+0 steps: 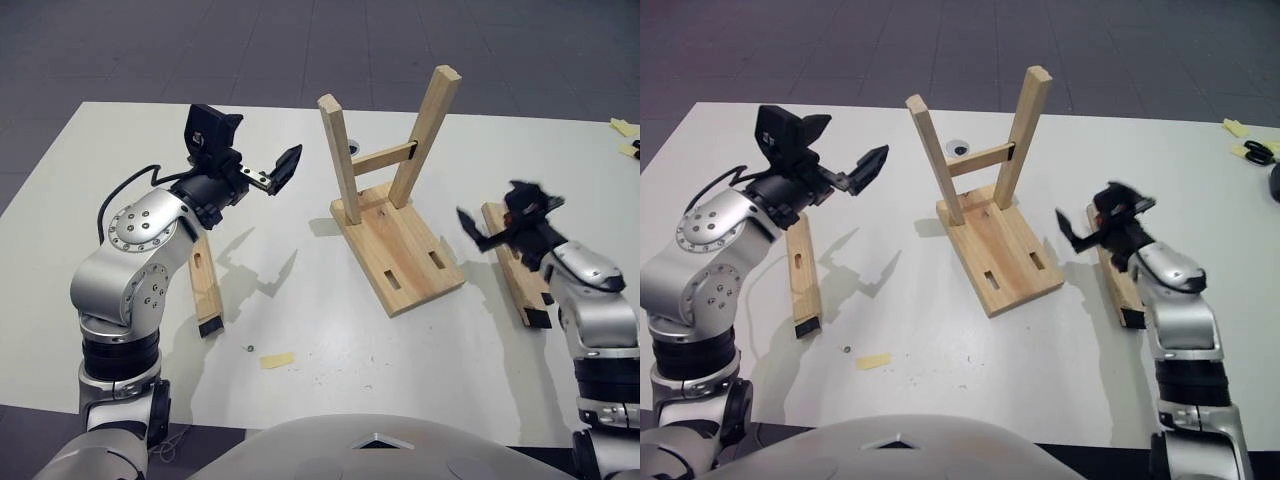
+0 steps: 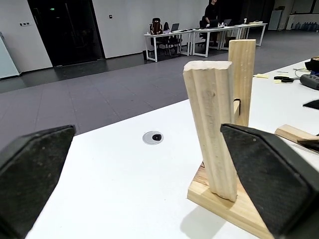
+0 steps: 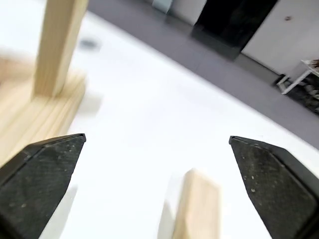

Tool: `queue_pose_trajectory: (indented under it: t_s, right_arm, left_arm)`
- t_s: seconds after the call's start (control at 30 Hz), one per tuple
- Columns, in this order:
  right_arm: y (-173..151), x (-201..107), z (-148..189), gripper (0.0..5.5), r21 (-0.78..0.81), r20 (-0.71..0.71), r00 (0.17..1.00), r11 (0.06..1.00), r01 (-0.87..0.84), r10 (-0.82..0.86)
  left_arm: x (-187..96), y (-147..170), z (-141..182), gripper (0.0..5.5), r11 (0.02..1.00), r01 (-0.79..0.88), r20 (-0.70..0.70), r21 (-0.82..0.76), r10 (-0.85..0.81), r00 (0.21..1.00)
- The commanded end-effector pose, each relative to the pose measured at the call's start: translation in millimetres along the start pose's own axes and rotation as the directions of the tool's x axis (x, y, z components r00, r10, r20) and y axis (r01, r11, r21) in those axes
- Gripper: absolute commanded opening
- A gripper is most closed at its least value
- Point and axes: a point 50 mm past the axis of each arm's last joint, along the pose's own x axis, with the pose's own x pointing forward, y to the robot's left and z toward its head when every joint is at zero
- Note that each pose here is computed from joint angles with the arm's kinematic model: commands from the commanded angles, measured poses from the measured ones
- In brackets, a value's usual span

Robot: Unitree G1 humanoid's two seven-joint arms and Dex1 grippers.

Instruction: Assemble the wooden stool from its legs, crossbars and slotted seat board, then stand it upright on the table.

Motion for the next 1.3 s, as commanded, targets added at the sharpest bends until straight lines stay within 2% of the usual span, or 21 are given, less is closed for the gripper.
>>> queue_pose_trajectory:
  t_s: [0.03, 0.2, 0.27, 0.33, 0.4, 0.5, 0.57, 0.63, 0.8, 0.87, 1.0, 1.13, 1.3]
  right_arm:
    - [29, -6, -11, 5.33, -0.043, -0.037, 0.989, 0.988, -0.148, 0.146]
    - [49, -7, 5, 5.33, 0.004, 0.049, 0.965, 0.966, -0.258, 0.257]
    - [49, -7, 10, 5.33, 0.024, 0.072, 0.966, 0.968, -0.249, 0.247]
    - [39, -5, 11, 5.33, 0.026, 0.086, 0.979, 0.982, -0.188, 0.185]
    - [21, -5, 16, 5.33, 0.067, 0.177, 0.983, 0.996, -0.056, 0.044]
    - [1, -15, 8, 5.33, 0.320, 0.249, 0.961, 0.947, 0.040, -0.125]
    - [-19, -26, -10, 5.33, 0.450, 0.202, 0.948, 0.883, 0.132, -0.244]
    - [-43, -38, -31, 5.33, 0.513, 0.111, 0.925, 0.818, 0.260, -0.364]
    - [-85, -61, -78, 5.33, 0.438, -0.170, 0.849, 0.734, 0.519, -0.500]
    - [-85, -62, -85, 5.33, 0.400, -0.204, 0.860, 0.762, 0.510, -0.468]
    - [-69, -62, -91, 5.33, 0.385, -0.131, 0.916, 0.832, 0.400, -0.380]
    - [-60, -59, -90, 5.33, 0.413, -0.101, 0.930, 0.835, 0.363, -0.354]
    - [-51, -62, -105, 5.33, 0.421, -0.162, 0.933, 0.833, 0.359, -0.321]
  left_arm:
    - [-3, 15, 2, 5.40, 0.996, -0.080, 0.001, 0.027, 0.080, 0.997]
    - [-1, 12, -3, 5.40, 0.997, -0.075, -0.009, 0.023, 0.075, 0.997]
    - [0, 10, -4, 5.40, 0.997, -0.070, -0.012, 0.023, 0.071, 0.997]
    - [0, 10, -4, 5.40, 0.997, -0.068, -0.014, 0.024, 0.068, 0.998]
    - [-2, 12, -5, 5.40, 0.997, -0.075, -0.015, 0.024, 0.076, 0.997]
    - [-5, 15, -6, 5.40, 0.995, -0.101, -0.012, 0.018, 0.102, 0.995]
    - [-8, 16, -7, 5.40, 0.992, -0.123, -0.009, 0.008, 0.123, 0.992]
    - [-12, 16, -9, 5.40, 0.991, -0.136, -0.015, 0.004, 0.136, 0.991]
    - [-19, 13, -16, 5.40, 0.988, -0.154, -0.034, -0.009, 0.154, 0.988]
    - [-19, 11, -17, 5.40, 0.988, -0.151, -0.035, -0.010, 0.151, 0.988]
    - [-18, 8, -20, 5.40, 0.988, -0.152, -0.040, -0.018, 0.151, 0.988]
    - [-19, 9, -22, 5.40, 0.987, -0.162, -0.049, -0.019, 0.161, 0.986]
    - [-18, 7, -22, 5.40, 0.988, -0.153, -0.049, -0.017, 0.152, 0.987]
